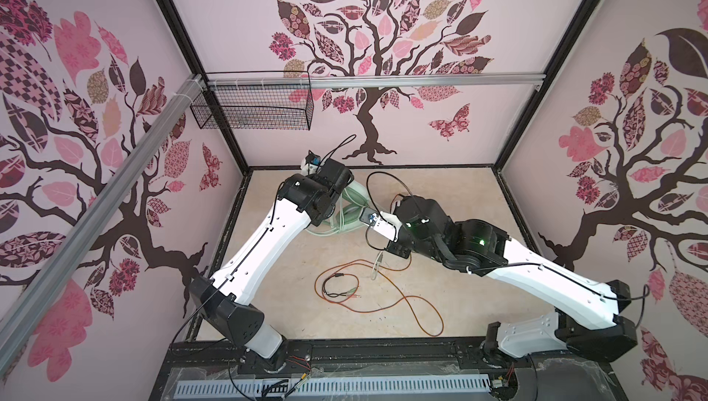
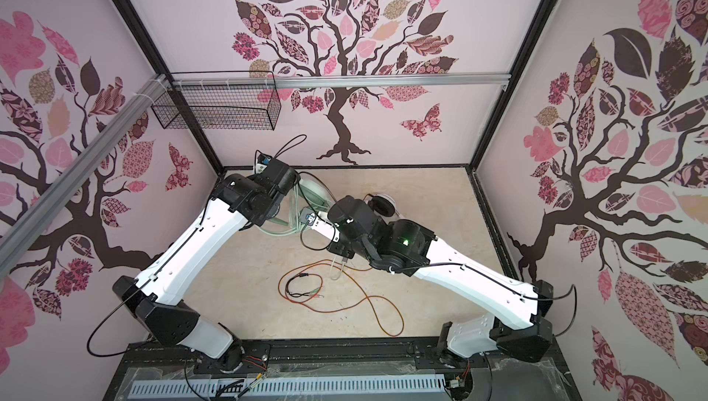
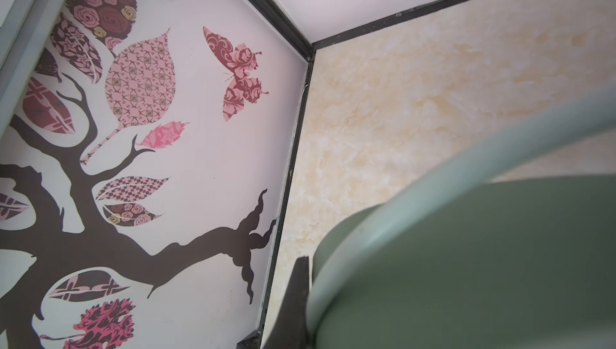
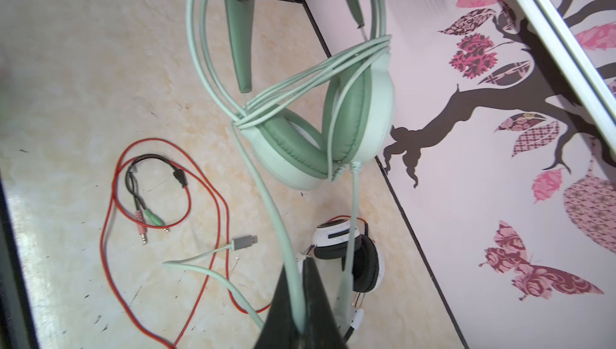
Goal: Wrap the headphones
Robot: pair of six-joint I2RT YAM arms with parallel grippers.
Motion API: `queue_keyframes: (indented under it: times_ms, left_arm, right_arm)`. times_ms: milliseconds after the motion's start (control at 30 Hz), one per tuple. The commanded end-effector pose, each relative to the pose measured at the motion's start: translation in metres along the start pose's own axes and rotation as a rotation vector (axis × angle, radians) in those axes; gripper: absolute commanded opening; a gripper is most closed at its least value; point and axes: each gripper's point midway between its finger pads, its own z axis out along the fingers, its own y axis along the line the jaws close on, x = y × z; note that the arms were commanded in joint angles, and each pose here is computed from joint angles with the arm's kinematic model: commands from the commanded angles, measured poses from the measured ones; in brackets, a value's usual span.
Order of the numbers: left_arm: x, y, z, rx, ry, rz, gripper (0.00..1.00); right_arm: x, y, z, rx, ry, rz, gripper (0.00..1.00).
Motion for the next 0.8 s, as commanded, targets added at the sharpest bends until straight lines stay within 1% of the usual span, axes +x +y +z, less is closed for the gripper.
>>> queue_keyframes:
  times_ms: [0, 200, 333, 467, 600, 700, 767]
  left_arm:
    - [0.002, 0.017, 0.002, -0.106, -0.030, -0.026, 0.00]
    - [0.008, 0.025, 0.003, -0.149, -0.026, 0.002, 0.00]
    - [0.013, 0.022, 0.003, -0.116, -0.018, 0.008, 0.00]
    - [0.024, 0.007, 0.003, -0.033, 0.009, 0.036, 0.00]
    - [0.039, -0.012, 0.001, 0.072, 0.038, 0.064, 0.00]
    - [0.048, -0.027, -0.007, 0.144, 0.037, 0.096, 0.00]
    - [0.055, -0.039, -0.015, 0.207, 0.040, 0.114, 0.00]
  right_arm:
    - [-0.009, -0.044, -0.008, 0.223, 0.025, -0.060, 0.00]
    - [-0.009, -0.058, -0.004, 0.341, 0.049, -0.152, 0.00]
    - [-0.015, -0.058, -0.001, 0.374, -0.010, -0.179, 0.00]
    - [-0.026, -0.049, 0.002, 0.347, -0.105, -0.207, 0.00]
    - [-0.042, -0.032, -0.001, 0.263, -0.234, -0.219, 0.00]
    - [-0.047, -0.017, 0.001, 0.207, -0.301, -0.267, 0.00]
    - [-0.047, -0.011, 0.005, 0.195, -0.316, -0.301, 0.00]
